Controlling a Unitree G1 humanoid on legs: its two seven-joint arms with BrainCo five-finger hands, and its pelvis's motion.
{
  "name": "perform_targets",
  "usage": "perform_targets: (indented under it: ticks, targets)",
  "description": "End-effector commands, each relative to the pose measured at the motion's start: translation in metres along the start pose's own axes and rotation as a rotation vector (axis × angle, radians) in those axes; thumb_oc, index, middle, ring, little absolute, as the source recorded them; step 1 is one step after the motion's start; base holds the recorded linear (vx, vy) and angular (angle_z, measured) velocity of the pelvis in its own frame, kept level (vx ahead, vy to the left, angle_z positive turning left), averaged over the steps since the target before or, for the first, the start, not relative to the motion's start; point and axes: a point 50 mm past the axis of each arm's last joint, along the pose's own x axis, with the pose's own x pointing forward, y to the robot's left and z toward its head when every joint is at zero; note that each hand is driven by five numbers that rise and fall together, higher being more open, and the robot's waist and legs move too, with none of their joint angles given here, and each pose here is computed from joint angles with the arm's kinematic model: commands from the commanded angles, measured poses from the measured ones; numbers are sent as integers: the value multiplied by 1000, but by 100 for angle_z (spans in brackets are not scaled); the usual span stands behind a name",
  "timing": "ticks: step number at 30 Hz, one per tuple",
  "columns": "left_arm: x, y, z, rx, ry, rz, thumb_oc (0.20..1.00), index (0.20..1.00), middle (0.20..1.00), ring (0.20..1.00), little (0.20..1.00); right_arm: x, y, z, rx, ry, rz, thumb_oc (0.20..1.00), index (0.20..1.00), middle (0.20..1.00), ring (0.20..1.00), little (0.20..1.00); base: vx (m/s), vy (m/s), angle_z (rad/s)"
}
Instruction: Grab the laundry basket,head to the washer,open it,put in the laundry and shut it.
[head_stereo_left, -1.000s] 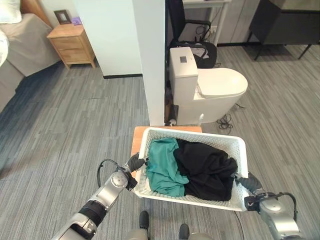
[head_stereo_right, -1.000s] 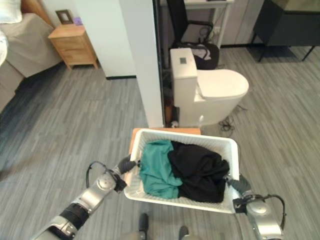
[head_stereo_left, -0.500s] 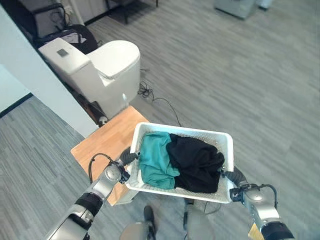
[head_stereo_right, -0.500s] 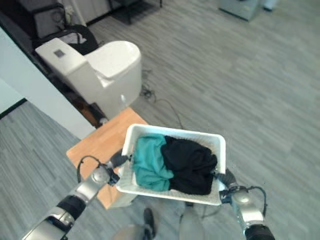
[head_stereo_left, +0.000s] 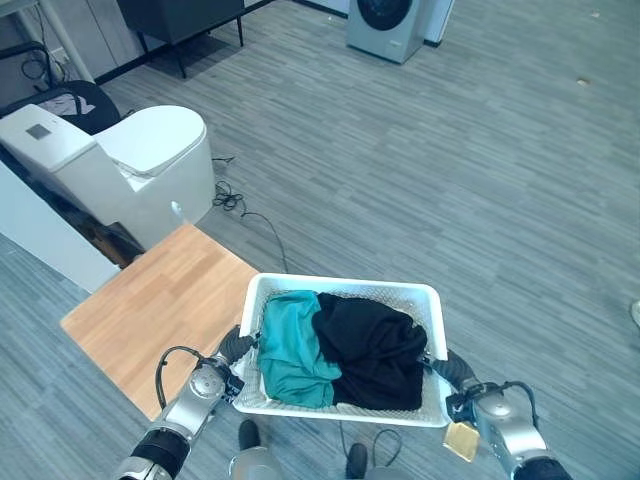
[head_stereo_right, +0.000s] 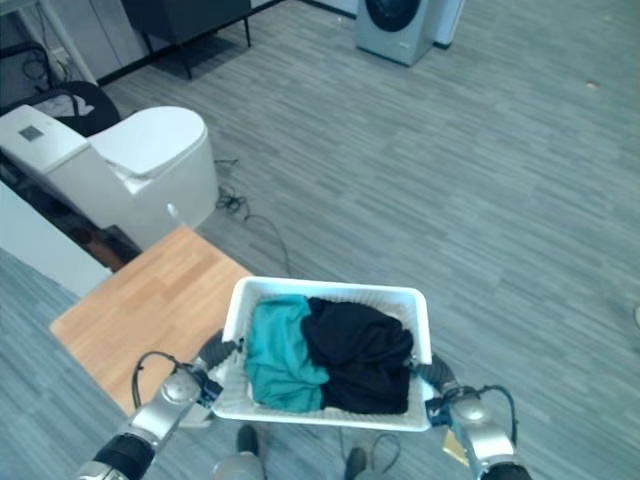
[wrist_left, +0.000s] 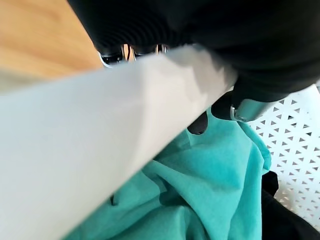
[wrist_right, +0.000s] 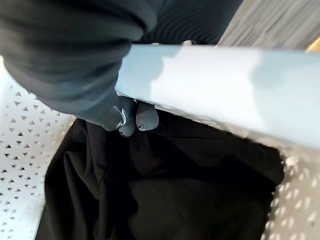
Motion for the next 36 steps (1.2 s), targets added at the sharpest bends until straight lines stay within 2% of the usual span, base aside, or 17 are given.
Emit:
perform_targets:
  ticks: [1, 14, 26, 36]
  targets:
    - [13, 44, 50, -31, -198, 146, 200, 200, 200, 200, 200, -9, -43, 31, -33, -151, -146, 200, 200, 200, 200, 200, -67, -89, 13]
    - [16, 51, 60, 28, -212, 175, 200, 200, 200, 200, 200, -12, -35, 17, 36, -130, -133, 200, 200, 200, 200, 200, 68, -34, 13]
    - [18, 53, 64, 30, -218, 199, 200, 200, 200, 200, 200, -12, -45, 40, -37, -198, -150, 200, 200, 200, 200, 200, 95, -150, -6]
    - [11, 48, 40, -8, -159, 196, 200, 200, 200, 200, 200, 8, -14, 51, -26, -213, -66, 200, 200, 200, 200, 200, 475, 57, -33]
